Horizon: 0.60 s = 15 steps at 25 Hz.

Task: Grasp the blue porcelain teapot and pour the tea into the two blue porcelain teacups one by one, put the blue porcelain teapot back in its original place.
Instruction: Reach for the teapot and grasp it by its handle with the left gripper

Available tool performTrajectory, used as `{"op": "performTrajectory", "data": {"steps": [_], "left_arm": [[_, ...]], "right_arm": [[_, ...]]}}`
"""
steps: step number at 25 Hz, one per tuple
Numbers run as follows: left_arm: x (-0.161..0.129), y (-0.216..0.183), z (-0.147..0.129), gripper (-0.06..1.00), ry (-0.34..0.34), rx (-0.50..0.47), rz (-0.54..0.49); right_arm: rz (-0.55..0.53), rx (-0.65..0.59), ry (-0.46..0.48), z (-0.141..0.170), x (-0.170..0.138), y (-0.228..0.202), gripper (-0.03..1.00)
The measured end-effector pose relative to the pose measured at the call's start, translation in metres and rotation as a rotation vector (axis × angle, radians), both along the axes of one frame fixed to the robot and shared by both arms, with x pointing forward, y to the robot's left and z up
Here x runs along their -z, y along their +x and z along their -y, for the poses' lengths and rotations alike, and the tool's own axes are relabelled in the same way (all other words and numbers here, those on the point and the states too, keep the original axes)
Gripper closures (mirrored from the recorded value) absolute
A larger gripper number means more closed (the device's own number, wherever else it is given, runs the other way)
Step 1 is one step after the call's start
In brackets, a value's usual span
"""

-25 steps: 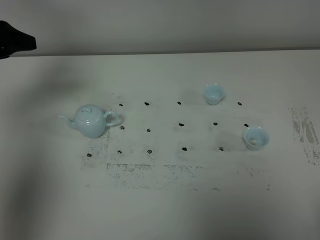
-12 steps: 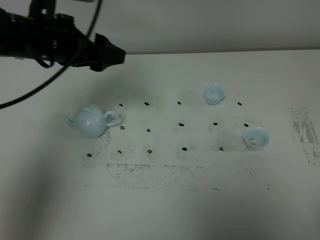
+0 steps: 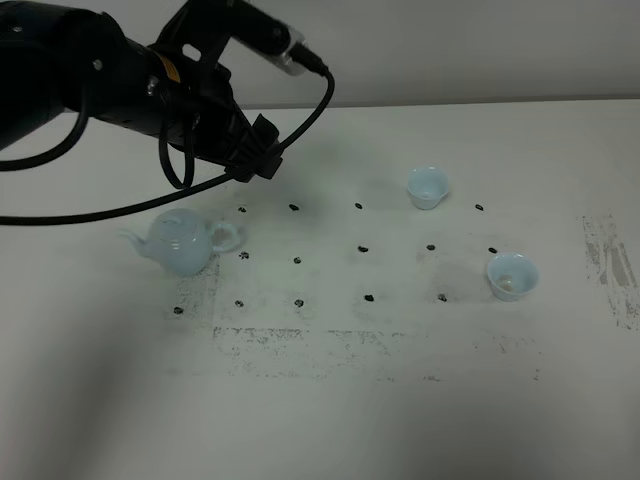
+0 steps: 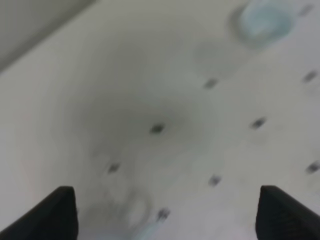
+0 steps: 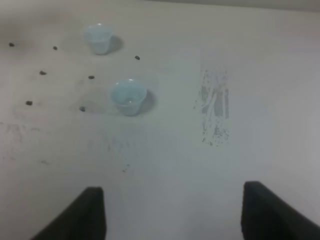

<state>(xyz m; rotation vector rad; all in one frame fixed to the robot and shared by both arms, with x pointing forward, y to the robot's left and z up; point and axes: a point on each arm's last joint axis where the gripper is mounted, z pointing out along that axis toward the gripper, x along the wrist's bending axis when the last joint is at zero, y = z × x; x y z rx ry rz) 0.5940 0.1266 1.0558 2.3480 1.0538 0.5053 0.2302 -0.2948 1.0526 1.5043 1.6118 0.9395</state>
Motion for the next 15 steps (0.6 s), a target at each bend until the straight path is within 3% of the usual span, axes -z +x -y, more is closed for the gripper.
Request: {"op": "performTrajectory", "data": {"steps": [3, 7, 11, 15], "left_arm": [[0.021, 0.014, -0.002, 0.25, 0.094, -0.068, -0.068], [0.038, 0.029, 0.007, 0.25, 0.179, -0.152, -0.067], [0.047, 0.039, 0.027, 0.25, 0.248, -0.165, -0.015], [0.064, 0.045, 0.039, 0.25, 0.361, -0.161, -0.004]], "right_arm": [[0.0, 0.0, 0.0, 0.0, 0.0, 0.0, 0.37], [0.0, -0.001, -0.001, 0.0, 0.0, 0.0, 0.37], [0.0, 0.0, -0.001, 0.0, 0.0, 0.0, 0.37], [0.0, 0.0, -0.001, 0.0, 0.0, 0.0, 0.37]]}}
